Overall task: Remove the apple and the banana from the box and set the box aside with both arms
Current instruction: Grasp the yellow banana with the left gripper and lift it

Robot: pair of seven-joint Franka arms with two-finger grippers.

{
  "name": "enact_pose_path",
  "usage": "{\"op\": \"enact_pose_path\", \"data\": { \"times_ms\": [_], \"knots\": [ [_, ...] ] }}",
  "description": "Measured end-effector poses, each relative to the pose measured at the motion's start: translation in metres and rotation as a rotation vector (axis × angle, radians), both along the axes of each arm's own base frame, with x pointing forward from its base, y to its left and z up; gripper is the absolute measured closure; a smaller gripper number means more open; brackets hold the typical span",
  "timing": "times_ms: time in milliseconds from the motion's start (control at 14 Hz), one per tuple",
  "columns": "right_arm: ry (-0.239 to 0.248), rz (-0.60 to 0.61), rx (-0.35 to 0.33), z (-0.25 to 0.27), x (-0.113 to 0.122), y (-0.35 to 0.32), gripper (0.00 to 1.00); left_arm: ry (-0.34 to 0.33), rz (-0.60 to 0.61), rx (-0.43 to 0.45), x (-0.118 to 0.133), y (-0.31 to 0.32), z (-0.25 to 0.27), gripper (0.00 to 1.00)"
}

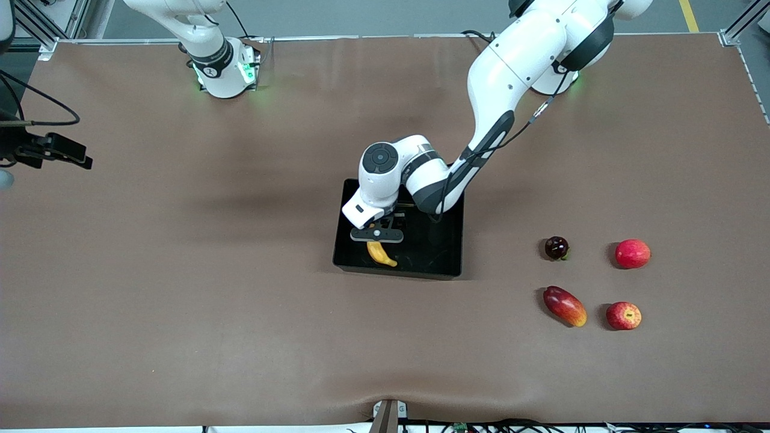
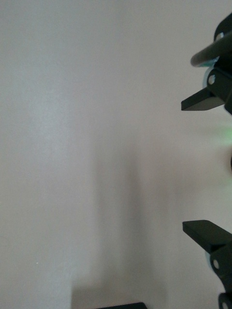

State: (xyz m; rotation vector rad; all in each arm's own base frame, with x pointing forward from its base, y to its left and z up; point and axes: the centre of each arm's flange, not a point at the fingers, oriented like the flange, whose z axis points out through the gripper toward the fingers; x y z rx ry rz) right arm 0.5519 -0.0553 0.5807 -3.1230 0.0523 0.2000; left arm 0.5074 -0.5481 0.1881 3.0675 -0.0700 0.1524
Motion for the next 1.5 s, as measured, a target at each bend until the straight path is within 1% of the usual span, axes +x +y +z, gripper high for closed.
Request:
{"op": "enact_pose_path", "data": {
  "times_ms": [71,214,286,357,571,929,1214,1500],
  "knots": [
    [0.015,0.001,0.001,-0.009,0.004,0.0,0.0,0.005,-0.001,0.003,-0.001,0.0,-0.004,0.05],
    [0.033,0.002,0.001,-0.02,0.009,0.0,0.0,0.011,0.0,0.008,-0.001,0.002,-0.012,0.26],
    [0.036,0.001,0.001,-0.022,0.01,0.0,0.0,0.011,0.001,0.007,-0.001,0.002,-0.014,0.26],
    [0.039,0.002,0.001,-0.024,0.011,0.0,0.0,0.008,0.001,0.005,0.0,0.002,-0.013,0.3],
    [0.057,0.017,0.002,-0.033,0.016,0.009,0.0,-0.007,0.001,-0.004,0.005,0.0,-0.005,0.64],
    [0.074,0.017,0.008,-0.045,0.02,0.01,0.0,-0.057,0.008,-0.03,0.019,0.0,0.031,0.64],
    [0.066,0.013,0.07,-0.044,0.021,0.018,0.0,-0.078,0.028,-0.003,0.029,0.01,0.073,0.64],
    [0.049,0.038,0.088,-0.041,0.024,0.037,0.0,-0.103,0.102,0.012,0.063,0.049,0.123,0.64]
  ]
}}
